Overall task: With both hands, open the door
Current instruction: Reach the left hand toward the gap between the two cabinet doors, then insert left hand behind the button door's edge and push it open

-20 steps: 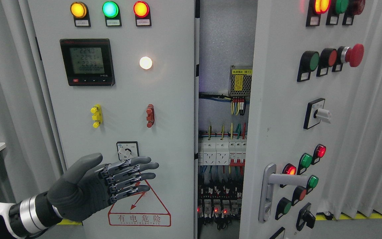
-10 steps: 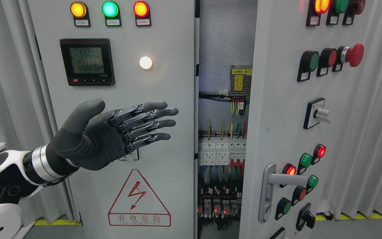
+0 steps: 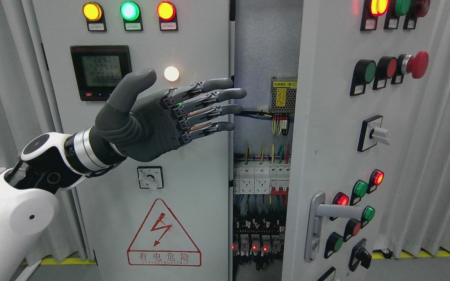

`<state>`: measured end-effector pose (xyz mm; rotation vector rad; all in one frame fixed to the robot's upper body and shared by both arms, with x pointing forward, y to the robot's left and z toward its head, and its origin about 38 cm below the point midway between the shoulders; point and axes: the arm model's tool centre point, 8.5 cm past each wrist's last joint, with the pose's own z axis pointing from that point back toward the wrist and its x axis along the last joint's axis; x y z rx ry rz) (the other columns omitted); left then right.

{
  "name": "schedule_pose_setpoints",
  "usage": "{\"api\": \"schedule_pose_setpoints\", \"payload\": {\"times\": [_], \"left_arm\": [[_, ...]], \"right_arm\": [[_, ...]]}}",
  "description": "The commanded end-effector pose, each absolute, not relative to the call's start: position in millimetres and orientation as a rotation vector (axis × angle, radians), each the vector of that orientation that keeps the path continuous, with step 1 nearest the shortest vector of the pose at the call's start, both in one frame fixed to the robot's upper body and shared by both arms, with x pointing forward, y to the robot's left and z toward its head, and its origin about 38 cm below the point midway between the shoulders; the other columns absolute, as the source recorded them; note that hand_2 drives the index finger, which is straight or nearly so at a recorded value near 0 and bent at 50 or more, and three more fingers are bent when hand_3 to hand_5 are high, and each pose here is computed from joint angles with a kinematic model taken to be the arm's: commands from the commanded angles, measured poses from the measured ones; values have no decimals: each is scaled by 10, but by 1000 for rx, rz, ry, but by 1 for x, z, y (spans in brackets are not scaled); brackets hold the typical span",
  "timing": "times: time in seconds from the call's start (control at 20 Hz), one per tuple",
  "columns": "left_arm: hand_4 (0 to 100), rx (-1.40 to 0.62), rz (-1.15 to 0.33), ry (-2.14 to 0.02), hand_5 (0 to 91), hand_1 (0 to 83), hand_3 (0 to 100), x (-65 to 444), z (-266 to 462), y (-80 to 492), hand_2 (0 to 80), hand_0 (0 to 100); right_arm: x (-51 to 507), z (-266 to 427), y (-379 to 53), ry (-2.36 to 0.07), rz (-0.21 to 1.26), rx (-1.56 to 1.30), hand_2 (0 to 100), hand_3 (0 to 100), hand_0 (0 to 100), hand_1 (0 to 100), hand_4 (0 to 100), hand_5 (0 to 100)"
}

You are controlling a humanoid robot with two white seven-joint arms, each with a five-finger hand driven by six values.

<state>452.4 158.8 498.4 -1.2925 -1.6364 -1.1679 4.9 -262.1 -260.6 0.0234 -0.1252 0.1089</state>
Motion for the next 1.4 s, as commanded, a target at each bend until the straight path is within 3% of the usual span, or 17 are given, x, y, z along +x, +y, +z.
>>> {"api": "schedule_pose_setpoints", "payload": {"times": [0.0, 1.35], "left_arm": [[34, -1216, -1101, -1344, 0, 0, 28, 498, 431, 116, 28, 289], [33, -1389, -1265, -1354, 0, 0, 28, 456, 495, 62, 28, 289]], "right_arm": [[-1, -260, -263, -118, 87, 20, 0, 0, 219, 0, 0, 0], [-1, -260, -263, -118, 87, 20, 0, 0, 219, 0, 0, 0]]}}
